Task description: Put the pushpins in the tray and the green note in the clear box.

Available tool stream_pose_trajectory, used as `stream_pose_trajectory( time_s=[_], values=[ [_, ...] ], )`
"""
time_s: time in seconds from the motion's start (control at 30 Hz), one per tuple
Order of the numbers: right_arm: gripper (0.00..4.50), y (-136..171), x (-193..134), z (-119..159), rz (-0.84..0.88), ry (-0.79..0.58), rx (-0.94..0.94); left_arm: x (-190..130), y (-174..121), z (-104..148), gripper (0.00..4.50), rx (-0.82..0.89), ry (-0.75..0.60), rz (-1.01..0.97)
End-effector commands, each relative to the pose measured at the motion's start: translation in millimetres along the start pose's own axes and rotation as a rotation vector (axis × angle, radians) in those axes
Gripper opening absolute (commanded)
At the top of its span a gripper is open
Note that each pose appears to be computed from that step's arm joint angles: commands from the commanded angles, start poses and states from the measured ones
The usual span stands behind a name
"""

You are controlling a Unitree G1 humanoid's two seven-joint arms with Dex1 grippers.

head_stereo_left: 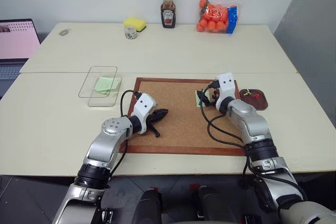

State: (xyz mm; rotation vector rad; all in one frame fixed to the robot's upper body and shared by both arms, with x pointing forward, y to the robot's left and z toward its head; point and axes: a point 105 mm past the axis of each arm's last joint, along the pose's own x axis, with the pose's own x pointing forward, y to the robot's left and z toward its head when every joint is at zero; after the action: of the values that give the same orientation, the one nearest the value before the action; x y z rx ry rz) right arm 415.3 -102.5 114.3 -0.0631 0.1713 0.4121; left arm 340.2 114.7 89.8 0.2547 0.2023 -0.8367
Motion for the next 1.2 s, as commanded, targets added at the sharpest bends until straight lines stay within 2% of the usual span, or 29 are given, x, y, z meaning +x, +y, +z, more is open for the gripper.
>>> stream_pose_trajectory(
  time_s=[0.03, 0.07, 0.2, 0.23, 0.27, 0.47, 0.83, 1.2],
  values=[
    [4.50, 0, 5, 20, 0.003, -0.070, 0.008, -1, -6, 5, 0.01, 0.023, -0.008, -0.020],
    [4.50, -1, 7, 20, 0.000, -0.069, 0.009, -1, -6, 5, 0.01, 0.023, -0.008, -0.020],
    [3.93, -2, 10, 19, -0.003, -0.059, -0.007, -1, -7, 5, 0.00, 0.024, -0.007, -0.020],
    [3.56, -2, 11, 18, -0.003, -0.052, -0.013, -1, -7, 5, 0.00, 0.024, -0.007, -0.020],
    [3.45, -2, 11, 18, -0.002, -0.049, -0.017, -1, -7, 4, 0.00, 0.024, -0.007, -0.019],
    [2.09, 2, 14, 16, 0.012, -0.041, -0.042, -1, -7, 4, 0.00, 0.025, -0.005, -0.019],
    [0.03, 3, 13, 20, 0.025, -0.058, -0.043, -1, -8, 2, 0.00, 0.026, -0.002, -0.018],
    [0.03, 4, 7, 36, 0.032, -0.143, -0.016, -1, -9, 0, 0.00, 0.030, 0.005, -0.021]
  ],
)
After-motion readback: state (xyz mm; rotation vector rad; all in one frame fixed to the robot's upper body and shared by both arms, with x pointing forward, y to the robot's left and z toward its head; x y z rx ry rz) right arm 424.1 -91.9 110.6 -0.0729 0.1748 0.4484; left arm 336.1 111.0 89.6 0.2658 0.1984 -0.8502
